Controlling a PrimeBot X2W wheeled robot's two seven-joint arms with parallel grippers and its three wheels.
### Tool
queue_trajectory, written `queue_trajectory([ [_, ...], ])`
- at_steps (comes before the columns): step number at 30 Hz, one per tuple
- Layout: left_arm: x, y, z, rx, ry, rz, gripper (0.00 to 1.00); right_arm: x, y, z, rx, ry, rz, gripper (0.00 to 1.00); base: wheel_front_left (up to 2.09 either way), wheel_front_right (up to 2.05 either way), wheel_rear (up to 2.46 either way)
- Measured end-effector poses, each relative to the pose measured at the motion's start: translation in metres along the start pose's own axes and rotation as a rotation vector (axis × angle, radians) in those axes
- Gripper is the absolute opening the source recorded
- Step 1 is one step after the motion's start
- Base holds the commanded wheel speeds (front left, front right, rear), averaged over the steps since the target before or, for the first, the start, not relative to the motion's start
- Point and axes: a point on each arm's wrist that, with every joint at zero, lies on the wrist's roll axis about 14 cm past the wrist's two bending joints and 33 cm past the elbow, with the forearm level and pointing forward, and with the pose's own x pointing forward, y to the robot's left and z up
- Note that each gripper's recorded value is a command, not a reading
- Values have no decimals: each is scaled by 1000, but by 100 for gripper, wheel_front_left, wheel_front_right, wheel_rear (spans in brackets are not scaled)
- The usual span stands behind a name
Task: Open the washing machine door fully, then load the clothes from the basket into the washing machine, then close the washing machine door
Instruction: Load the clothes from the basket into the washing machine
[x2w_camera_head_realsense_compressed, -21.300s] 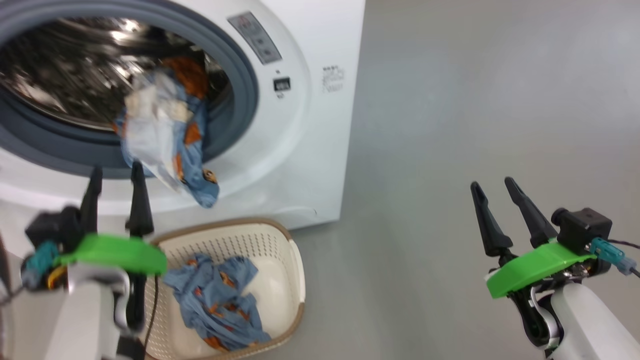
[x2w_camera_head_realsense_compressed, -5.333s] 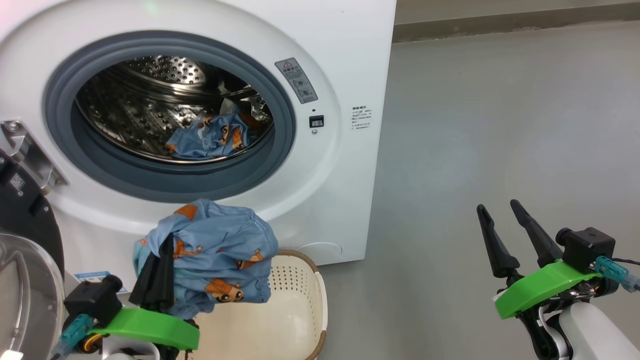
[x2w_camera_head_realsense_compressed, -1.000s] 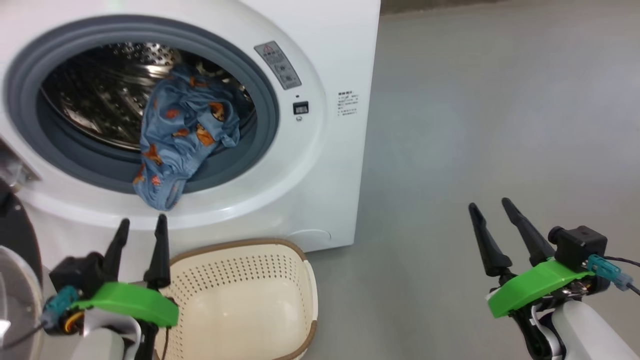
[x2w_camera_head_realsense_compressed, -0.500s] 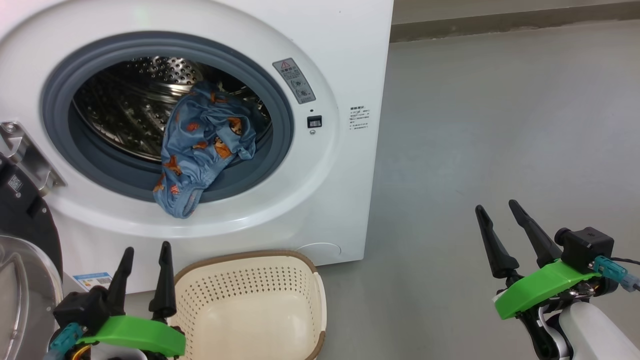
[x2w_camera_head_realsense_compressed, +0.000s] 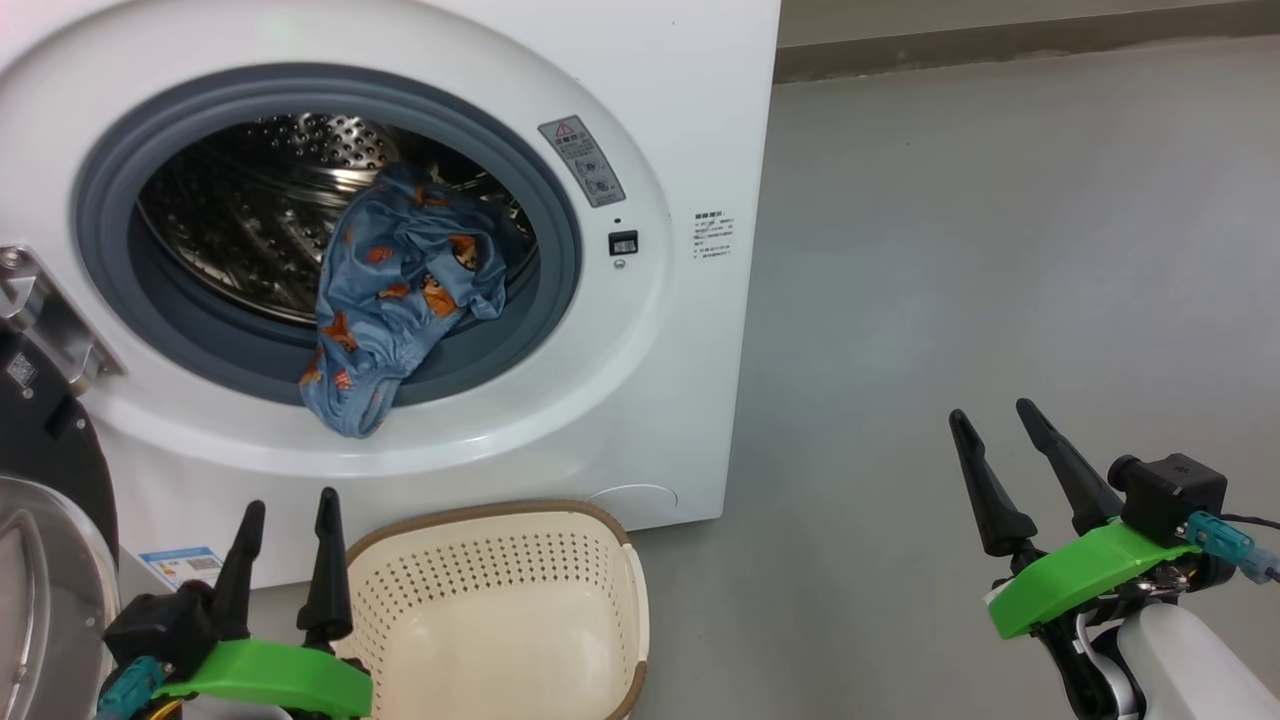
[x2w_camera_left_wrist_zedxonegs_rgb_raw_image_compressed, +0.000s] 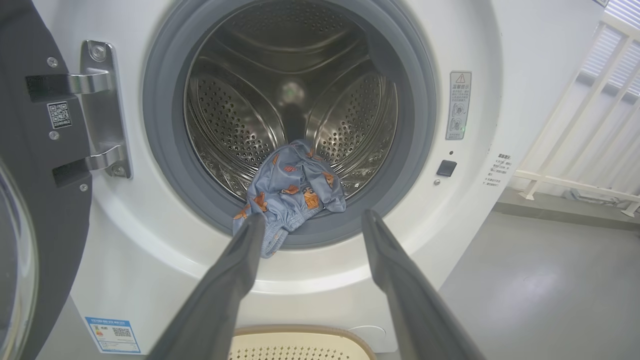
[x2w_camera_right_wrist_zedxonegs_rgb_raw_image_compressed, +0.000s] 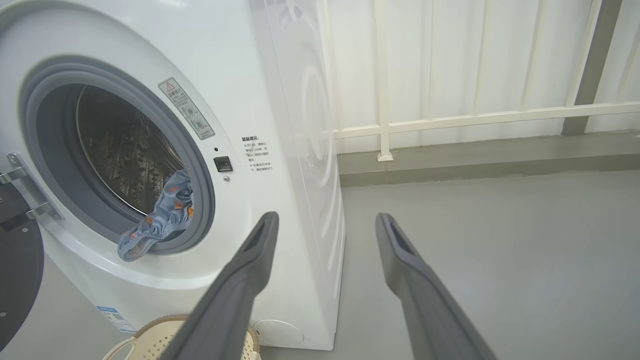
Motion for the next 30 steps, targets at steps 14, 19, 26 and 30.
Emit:
queue_trajectory([
  [14,3,-2,-5,13,13,-7,100,-1,6,-7,5,16,10,100,0,0,0],
  [19,3,0,-6,10,13,2,100,1,12,-10,17,21,22,100,0,0,0],
  [26,5,8,-11,4,25,25,100,6,16,-17,33,36,27,100,0,0,0],
  [30,8,11,-17,9,41,29,100,9,18,-24,48,47,27,100,0,0,0],
])
